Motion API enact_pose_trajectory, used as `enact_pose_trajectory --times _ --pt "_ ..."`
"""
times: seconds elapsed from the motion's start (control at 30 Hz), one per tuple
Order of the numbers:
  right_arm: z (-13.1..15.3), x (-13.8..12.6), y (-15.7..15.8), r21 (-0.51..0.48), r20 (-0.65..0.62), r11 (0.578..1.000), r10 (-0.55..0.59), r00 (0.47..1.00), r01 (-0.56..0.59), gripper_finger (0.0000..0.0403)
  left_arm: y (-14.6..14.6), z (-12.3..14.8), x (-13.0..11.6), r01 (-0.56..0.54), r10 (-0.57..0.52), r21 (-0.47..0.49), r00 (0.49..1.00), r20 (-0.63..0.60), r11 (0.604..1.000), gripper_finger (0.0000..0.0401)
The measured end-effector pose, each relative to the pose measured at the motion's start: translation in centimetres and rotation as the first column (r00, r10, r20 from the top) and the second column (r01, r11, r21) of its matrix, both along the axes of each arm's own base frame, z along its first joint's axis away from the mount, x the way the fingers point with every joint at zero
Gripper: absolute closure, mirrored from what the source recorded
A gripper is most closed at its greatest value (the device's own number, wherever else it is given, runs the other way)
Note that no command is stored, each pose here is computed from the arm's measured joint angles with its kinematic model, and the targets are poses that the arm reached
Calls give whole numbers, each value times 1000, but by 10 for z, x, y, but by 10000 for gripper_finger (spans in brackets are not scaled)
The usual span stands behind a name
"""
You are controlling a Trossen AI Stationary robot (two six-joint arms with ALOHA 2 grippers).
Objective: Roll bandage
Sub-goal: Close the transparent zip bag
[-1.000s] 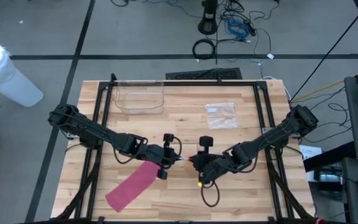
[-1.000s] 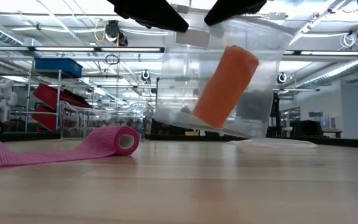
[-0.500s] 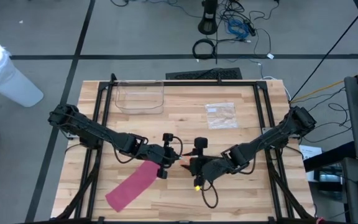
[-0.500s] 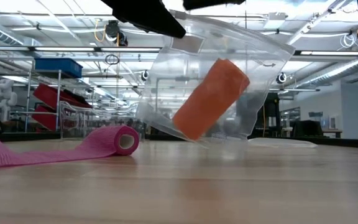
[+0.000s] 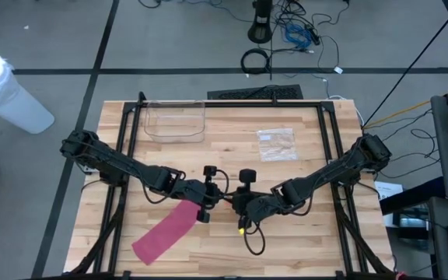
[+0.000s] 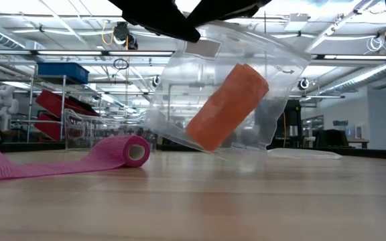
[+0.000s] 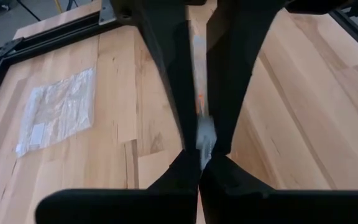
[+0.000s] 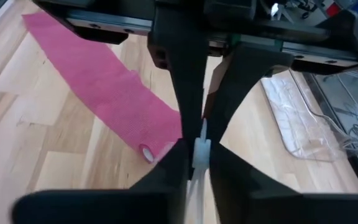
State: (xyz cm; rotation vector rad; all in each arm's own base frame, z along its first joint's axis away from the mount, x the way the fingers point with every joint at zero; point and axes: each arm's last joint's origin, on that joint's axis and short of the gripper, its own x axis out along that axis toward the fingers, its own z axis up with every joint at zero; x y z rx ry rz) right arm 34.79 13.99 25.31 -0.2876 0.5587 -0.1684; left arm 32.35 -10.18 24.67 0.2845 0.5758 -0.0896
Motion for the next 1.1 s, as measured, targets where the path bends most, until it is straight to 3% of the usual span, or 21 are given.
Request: enact_pose_trajectory --times 0.1,1.1 --pt "0 0 0 -4 -2 1000 2 1000 -2 393 0 0 0 8 -8 -5 1000 -5 1000 401" --pt "3 -18 11 23 -45 999 -33 998 34 402 -11 16 -14 33 -33 7 999 36 999 401"
